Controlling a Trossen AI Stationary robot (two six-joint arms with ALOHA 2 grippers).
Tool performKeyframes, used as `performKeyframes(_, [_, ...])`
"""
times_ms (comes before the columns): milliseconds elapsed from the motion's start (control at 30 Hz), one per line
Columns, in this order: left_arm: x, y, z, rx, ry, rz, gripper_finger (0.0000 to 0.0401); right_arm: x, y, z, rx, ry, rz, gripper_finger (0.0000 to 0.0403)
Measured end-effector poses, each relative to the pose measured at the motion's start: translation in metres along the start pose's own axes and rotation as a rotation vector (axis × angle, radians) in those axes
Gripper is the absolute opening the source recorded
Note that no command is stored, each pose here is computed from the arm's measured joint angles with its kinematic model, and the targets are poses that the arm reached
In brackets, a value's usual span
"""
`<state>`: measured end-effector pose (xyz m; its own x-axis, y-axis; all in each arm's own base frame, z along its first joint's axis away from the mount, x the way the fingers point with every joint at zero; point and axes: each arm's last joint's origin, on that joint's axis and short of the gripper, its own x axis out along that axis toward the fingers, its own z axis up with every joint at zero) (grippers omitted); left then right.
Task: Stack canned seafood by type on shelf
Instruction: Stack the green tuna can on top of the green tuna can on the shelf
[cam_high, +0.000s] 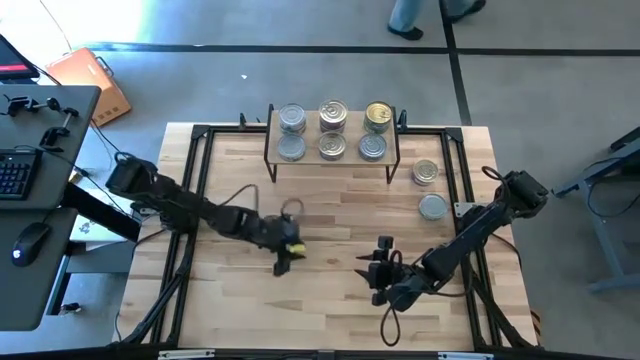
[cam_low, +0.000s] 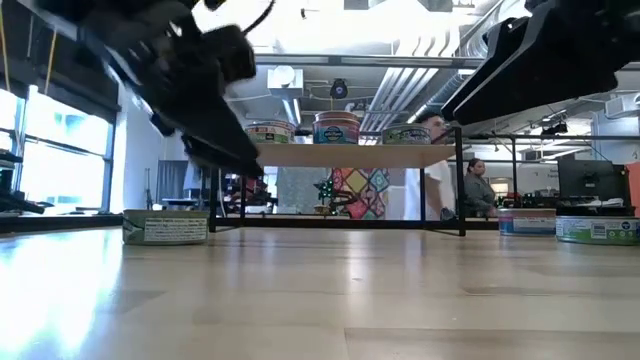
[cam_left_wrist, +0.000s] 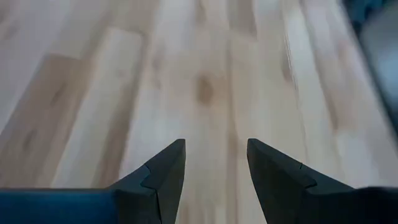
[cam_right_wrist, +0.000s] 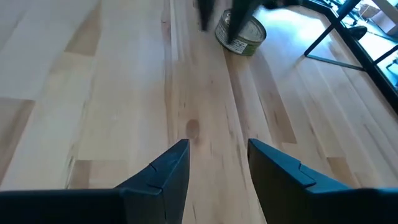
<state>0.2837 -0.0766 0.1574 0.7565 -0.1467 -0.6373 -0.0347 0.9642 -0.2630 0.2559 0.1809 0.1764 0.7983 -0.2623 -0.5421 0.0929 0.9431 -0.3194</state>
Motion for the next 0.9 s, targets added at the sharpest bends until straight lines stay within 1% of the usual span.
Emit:
performKeyframes(33, [-0.003,-0.01,0.005,0.078,0.063,0.007,0.0165,0.0,0.0,0.0,-0.002,0.001,-0.001,0.0153])
performKeyframes(100, [-0.012,-0.035,0.013,0.286,0.181,0.049,0.0165,0.002,-0.002,0.001,0.003,0.003,-0.008,0.0154])
performKeyframes(133, [-0.017,-0.046,0.014,0.398,0.233,0.09,0.0165,0.003,-0.003,0.001,0.009,0.004,-0.01,0.0154])
performKeyframes(200, [-0.028,-0.064,0.009,0.618,0.329,0.171,0.0165,0.004,-0.004,0.002,0.022,0.001,-0.013,0.0153])
performKeyframes(233, [-0.034,-0.069,0.005,0.705,0.367,0.206,0.0165,0.004,-0.004,0.002,0.028,-0.003,-0.012,0.0153])
performKeyframes(267, [-0.038,-0.073,0.001,0.768,0.385,0.236,0.0165,0.004,-0.004,0.003,0.034,-0.007,-0.011,0.0153])
performKeyframes(300, [-0.042,-0.075,-0.002,0.806,0.401,0.264,0.0165,0.004,-0.004,0.003,0.039,-0.01,-0.01,0.0153])
performKeyframes(367, [-0.05,-0.073,-0.011,0.832,0.465,0.319,0.0165,0.004,-0.004,0.004,0.048,-0.016,-0.008,0.0153])
performKeyframes(433, [-0.053,-0.066,-0.019,0.808,0.536,0.353,0.0165,0.004,-0.004,0.004,0.059,-0.017,-0.007,0.0153])
performKeyframes(533, [-0.051,-0.047,-0.033,0.777,0.64,0.374,0.0165,0.004,-0.004,0.004,0.06,-0.018,-0.007,0.0153])
performKeyframes(667, [-0.045,-0.018,-0.052,0.739,0.716,0.414,0.0165,0.004,-0.004,0.004,0.064,-0.019,-0.006,0.0153])
performKeyframes(767, [-0.038,-0.007,-0.051,0.722,0.667,0.413,0.0153,0.004,-0.004,0.004,0.065,-0.021,-0.006,0.0154])
performKeyframes(833, [-0.034,-0.004,-0.047,0.723,0.631,0.4,0.0134,0.005,-0.004,0.005,0.067,-0.023,-0.009,0.0154])
performKeyframes(900, [-0.028,-0.004,-0.039,0.721,0.568,0.347,0.0108,0.006,-0.005,0.005,0.07,-0.022,-0.015,0.0154])
